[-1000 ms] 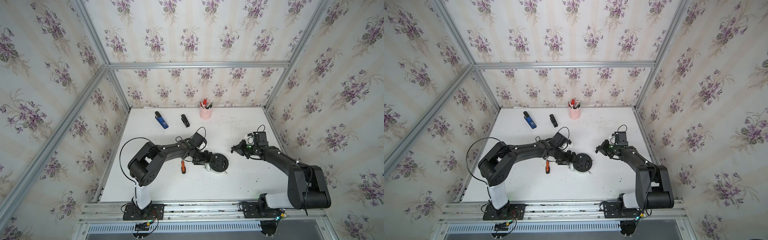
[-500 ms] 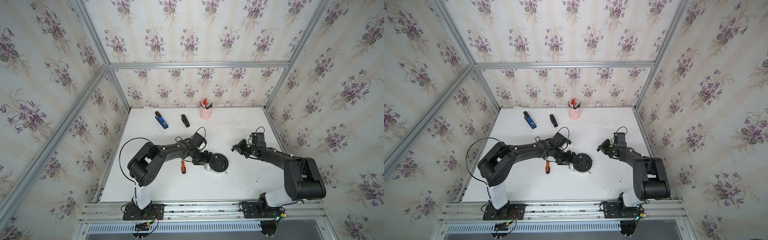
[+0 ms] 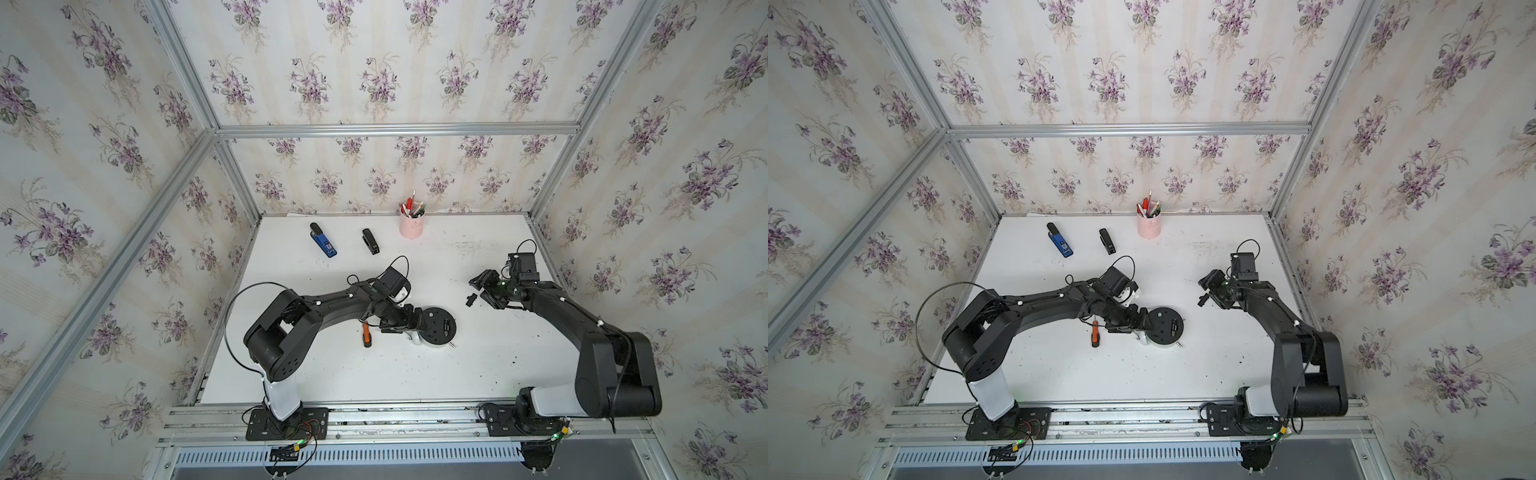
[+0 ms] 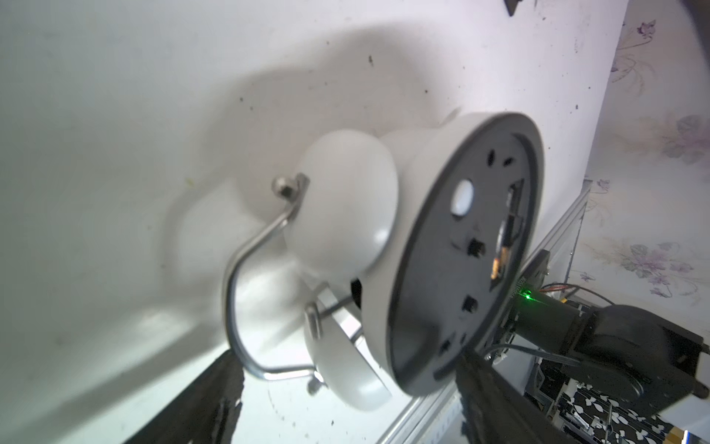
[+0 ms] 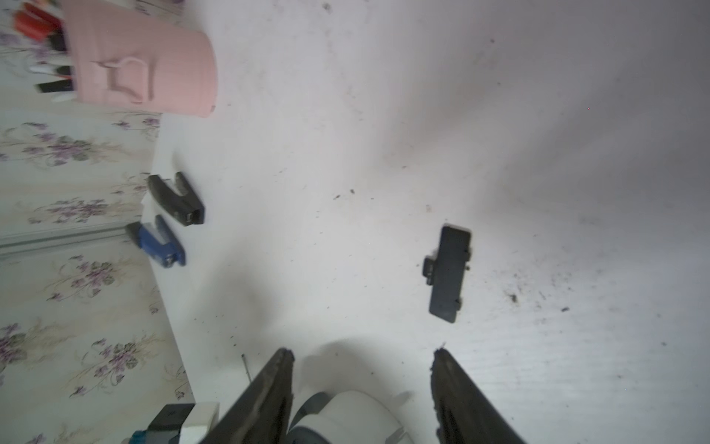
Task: Remove the battery from the alarm
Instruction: Remove the cover from the alarm, then adjust the alarm at the center of the board.
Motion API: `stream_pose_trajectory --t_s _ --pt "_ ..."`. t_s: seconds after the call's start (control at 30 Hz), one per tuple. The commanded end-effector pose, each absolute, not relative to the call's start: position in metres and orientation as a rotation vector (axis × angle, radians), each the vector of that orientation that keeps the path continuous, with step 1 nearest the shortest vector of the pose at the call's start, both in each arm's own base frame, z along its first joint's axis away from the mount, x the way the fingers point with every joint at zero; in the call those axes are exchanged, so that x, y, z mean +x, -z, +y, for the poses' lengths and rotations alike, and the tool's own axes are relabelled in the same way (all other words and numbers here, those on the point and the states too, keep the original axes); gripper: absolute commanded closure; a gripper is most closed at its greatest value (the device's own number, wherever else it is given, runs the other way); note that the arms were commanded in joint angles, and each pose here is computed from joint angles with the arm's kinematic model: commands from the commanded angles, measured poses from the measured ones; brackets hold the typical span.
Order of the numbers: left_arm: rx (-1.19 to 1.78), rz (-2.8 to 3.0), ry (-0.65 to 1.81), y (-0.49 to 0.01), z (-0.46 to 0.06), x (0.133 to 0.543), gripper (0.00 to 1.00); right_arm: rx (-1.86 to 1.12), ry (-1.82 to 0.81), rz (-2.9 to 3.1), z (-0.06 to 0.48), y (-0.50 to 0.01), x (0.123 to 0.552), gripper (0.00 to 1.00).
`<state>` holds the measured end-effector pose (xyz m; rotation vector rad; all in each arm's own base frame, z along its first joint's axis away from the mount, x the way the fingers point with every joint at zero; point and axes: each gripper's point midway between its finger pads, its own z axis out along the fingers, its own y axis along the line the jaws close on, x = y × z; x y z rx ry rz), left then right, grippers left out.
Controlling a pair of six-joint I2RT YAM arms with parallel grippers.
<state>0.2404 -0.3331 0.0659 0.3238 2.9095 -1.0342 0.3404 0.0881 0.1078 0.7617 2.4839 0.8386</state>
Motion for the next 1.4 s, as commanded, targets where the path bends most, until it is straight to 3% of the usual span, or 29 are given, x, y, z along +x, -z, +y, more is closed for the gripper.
stream_pose_trajectory --t_s 0.0,0.27,0.4,0.53,0.6,0.73,1.1,1.37 --pt "0.373 2.855 1.07 -0.089 -0.333 0.237 0.03 0.693 -0.857 2.663 0.105 -0.093 0.296 0.42" --pt "0.367 2.719 1.024 -0.145 -0.307 0.234 0.0 0.45 -0.765 2.74 0.144 -0.1 0.253 0.43" --pt "0.18 2.786 0.907 -0.154 -0.252 0.228 0.0 0.45 -0.656 2.765 0.133 -0.086 0.26 0.47" --pt "0.094 2.754 0.99 -0.155 -0.244 0.204 0.02 0.455 -0.838 2.736 0.159 -0.076 0.286 0.55" --pt "0.06 2.781 0.97 -0.144 -0.238 0.188 0.07 0.488 -0.866 2.693 0.164 -0.078 0.304 0.61" --pt "-0.046 2.789 0.978 -0.129 -0.228 0.161 0.37 0.511 -0.892 2.744 0.175 -0.067 0.317 0.82" --pt "0.033 2.836 1.0 -0.112 -0.26 0.143 0.41 0.56 -0.851 2.825 0.175 -0.033 0.246 0.86" --pt "0.014 2.853 0.863 -0.108 -0.246 0.148 0.38 0.506 -0.923 2.872 0.221 -0.032 0.19 0.86"
